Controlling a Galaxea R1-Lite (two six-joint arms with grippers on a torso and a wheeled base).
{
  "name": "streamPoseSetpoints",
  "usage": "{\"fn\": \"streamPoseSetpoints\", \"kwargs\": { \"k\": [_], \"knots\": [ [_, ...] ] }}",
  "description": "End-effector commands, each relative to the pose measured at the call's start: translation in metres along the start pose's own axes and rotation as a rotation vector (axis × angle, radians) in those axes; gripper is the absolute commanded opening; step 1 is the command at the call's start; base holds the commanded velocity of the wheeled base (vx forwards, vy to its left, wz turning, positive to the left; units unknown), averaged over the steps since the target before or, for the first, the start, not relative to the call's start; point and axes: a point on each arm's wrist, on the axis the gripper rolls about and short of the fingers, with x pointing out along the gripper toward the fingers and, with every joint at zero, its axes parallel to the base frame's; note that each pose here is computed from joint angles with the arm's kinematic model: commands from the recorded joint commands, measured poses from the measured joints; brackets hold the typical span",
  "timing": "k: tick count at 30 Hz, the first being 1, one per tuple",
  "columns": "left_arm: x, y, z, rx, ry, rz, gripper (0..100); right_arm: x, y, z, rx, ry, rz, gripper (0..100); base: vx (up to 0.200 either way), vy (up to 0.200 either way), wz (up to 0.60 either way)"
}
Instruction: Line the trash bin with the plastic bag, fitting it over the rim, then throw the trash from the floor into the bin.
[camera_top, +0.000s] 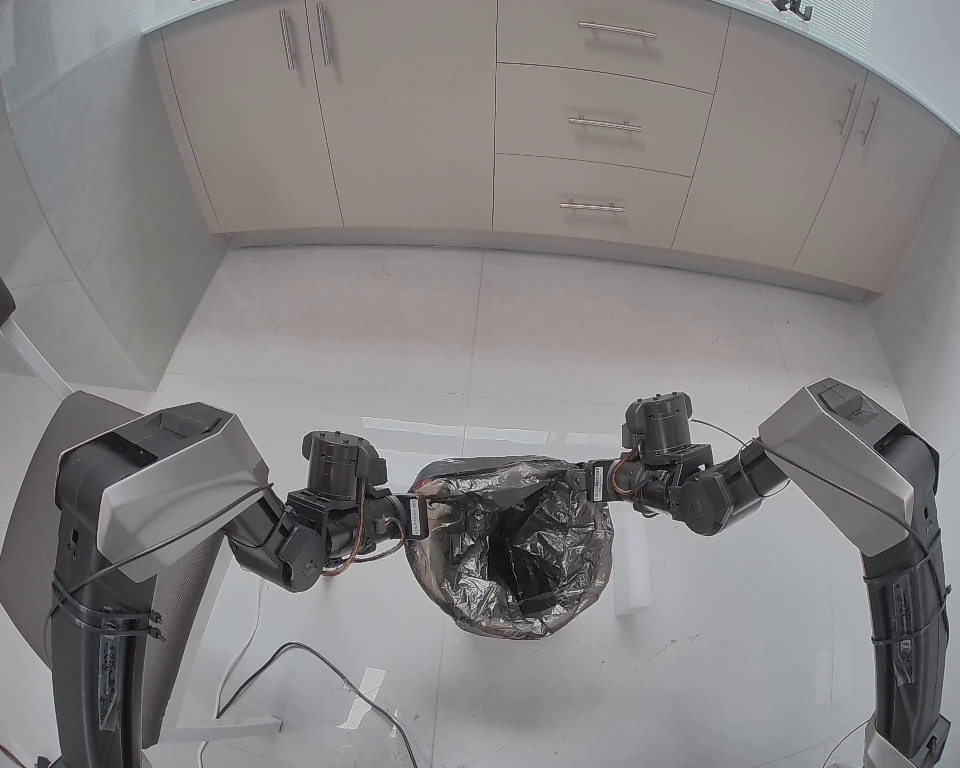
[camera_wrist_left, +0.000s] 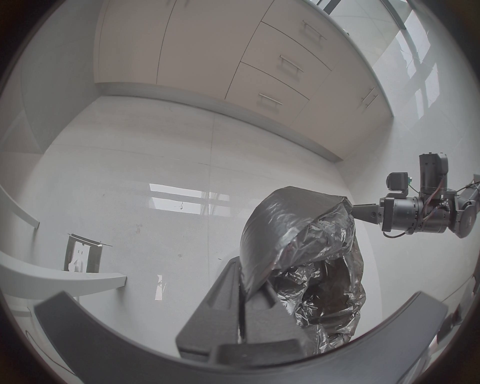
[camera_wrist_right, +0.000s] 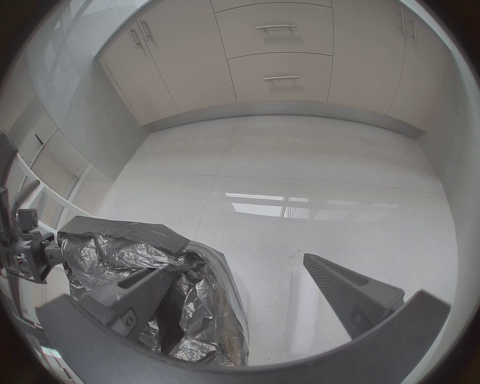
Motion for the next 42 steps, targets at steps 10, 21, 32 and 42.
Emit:
{"fn": "streamPoseSetpoints", "kwargs": {
  "k": [10, 21, 32, 42],
  "knots": [
    [-0.004, -0.016, 0.004, 0.016, 0.017, 0.036, 100, -0.001, -0.002, 0.002, 0.005, -0.005, -0.004, 100, 0.000, 0.000, 0.00],
    [-0.003, -0.017, 0.010, 0.024, -0.009, 0.040, 100, -0.001, -0.001, 0.002, 0.003, -0.006, -0.002, 100, 0.000, 0.000, 0.00],
    [0.028, 0.003, 0.024, 0.070, -0.016, 0.167, 100, -0.001, 0.000, 0.002, 0.003, -0.009, 0.001, 100, 0.000, 0.000, 0.00],
    [0.043, 0.012, 0.024, 0.065, 0.014, 0.201, 100, 0.001, 0.000, 0.000, 0.004, -0.003, 0.000, 100, 0.000, 0.000, 0.00]
  ]
}}
